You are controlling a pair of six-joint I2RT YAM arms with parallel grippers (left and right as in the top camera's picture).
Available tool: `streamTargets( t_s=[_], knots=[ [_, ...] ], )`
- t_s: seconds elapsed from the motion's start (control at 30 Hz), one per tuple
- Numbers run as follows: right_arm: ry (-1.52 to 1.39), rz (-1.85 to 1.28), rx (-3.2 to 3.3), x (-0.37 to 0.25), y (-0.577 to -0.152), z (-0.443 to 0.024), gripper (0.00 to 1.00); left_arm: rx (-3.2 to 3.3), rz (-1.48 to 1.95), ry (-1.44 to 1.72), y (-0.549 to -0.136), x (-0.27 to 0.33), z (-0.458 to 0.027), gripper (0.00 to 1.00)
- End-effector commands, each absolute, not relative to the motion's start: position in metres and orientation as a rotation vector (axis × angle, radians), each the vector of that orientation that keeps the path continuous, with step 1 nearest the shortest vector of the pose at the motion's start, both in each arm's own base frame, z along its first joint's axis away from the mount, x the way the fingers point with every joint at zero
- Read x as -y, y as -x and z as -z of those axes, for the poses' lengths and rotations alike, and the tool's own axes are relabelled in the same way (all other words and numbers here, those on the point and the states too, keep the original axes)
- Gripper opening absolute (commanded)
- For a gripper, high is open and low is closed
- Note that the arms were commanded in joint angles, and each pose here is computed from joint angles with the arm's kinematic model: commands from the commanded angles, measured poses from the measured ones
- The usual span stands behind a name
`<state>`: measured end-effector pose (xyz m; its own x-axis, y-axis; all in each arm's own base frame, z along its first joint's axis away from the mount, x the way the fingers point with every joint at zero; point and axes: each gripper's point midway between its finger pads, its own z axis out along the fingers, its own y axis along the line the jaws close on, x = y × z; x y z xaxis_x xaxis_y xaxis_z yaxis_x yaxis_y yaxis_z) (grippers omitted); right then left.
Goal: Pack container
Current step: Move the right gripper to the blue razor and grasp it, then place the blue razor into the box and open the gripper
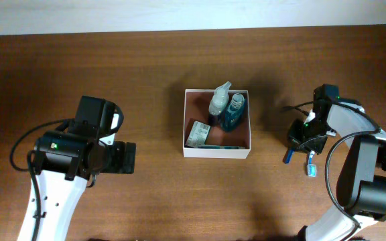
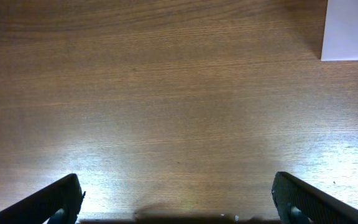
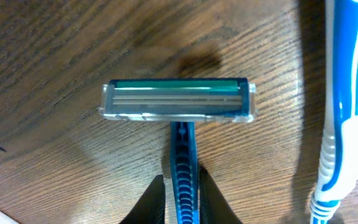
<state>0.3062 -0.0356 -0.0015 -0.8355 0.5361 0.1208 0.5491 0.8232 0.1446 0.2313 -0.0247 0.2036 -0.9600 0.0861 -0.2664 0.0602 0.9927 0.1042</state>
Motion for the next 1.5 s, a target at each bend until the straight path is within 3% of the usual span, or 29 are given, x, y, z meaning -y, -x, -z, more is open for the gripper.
streamTargets(
  t_s=[0.0, 0.17, 0.33, 0.43, 0.5, 0.53, 0.67, 0.7, 0.73, 0.97, 1.13, 1.17, 1.27, 1.47],
  knots=[
    [0.842, 0.115, 2.848, 0.045, -0.279, 0.018, 0.11, -2.862, -0.147, -0.091, -0.231, 0.023, -0.203, 0.99],
    [0.847, 0.106, 2.888, 0.048, -0.287, -0.013, 0.06, -2.862, -0.147, -0.091, -0.231, 0.023, -0.203, 0.99],
    [0.598, 0.379, 3.202, -0.003, -0.319, -0.128, 0.04, -2.862, -0.147, -0.091, -0.231, 0.023, -0.203, 0.99],
    [0.061, 0.488, 3.451, -0.064, -0.312, -0.204, 0.04, -2.862, -0.147, -0.091, -0.231, 0.023, -0.203, 0.99],
    [-0.284, 0.526, 3.507, -0.097, -0.3, -0.228, 0.04, -2.862, -0.147, -0.091, -0.231, 0.023, -0.203, 0.99],
    [-0.641, 0.549, 3.493, -0.128, -0.284, -0.239, 0.04, -2.862, -0.147, -0.091, -0.231, 0.023, -0.203, 0.99],
    [-1.478, 0.533, 3.224, -0.191, -0.247, -0.235, 0.04, -2.862, -0.147, -0.091, -0.231, 0.023, -0.203, 0.99],
    [-1.859, 0.43, 3.017, -0.205, -0.239, -0.223, 0.04, -2.862, -0.147, -0.091, -0.231, 0.023, -0.203, 0.99],
    [-1.986, 0.349, 2.921, -0.208, -0.24, -0.214, 0.04, -2.862, -0.147, -0.091, -0.231, 0.023, -0.203, 0.99],
    [-2.123, -0.083, 2.689, -0.2, -0.295, -0.146, 0.04, -2.862, -0.146, -0.091, -0.231, 0.023, -0.203, 0.99],
    [-2.095, -0.094, 2.677, -0.205, -0.318, -0.114, 0.05, -2.862, -0.146, -0.091, -0.231, 0.023, -0.203, 0.99],
    [-2.093, -0.094, 2.676, -0.205, -0.317, -0.114, 0.19, -2.862, -0.147, -0.091, -0.231, 0.023, -0.203, 0.99],
    [-1.973, -0.084, 2.81, -0.205, -0.322, -0.125, 0.96, -2.862, -0.147, -0.091, -0.231, 0.023, -0.203, 0.99],
    [-1.339, 0.012, 3.327, -0.171, -0.342, -0.199, 0.99, -2.862, -0.147, -0.091, -0.231, 0.023, -0.203, 0.99]
  ],
)
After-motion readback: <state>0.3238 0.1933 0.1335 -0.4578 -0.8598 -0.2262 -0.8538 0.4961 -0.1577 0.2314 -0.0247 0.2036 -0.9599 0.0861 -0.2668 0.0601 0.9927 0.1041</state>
